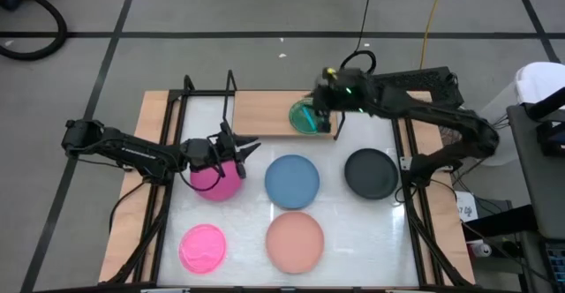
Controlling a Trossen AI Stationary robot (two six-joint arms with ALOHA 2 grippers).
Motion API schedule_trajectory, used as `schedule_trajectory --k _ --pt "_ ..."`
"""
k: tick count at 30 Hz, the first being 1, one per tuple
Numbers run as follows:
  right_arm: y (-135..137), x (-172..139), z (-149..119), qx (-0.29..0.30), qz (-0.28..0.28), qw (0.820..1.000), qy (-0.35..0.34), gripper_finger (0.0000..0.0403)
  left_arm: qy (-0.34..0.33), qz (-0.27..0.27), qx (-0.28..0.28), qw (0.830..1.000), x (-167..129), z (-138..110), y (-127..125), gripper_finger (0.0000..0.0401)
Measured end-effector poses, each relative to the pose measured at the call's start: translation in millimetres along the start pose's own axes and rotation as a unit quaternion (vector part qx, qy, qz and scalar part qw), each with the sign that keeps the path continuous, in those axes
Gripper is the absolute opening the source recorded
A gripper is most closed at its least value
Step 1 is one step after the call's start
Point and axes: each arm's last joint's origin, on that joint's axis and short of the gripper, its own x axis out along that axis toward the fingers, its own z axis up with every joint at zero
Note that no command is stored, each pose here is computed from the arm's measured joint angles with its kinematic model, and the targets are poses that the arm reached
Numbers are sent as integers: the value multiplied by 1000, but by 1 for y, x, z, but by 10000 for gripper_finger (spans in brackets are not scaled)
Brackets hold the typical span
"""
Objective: Place and stack plates onto a shelf
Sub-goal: Stack the light pink plate on the light blue plate
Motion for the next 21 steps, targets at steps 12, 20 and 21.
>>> schedule_trajectory --k 12,20,21 --pt "85 -52 -48 -7 43 983 -178 81 260 -34 96 960 15 63 -30 95" --pt "110 -68 -95 7 30 968 -247 82 360 -155 32 919 22 58 -44 95" --pt "112 -69 -100 8 29 966 -256 82 383 -164 26 909 22 52 -45 95"
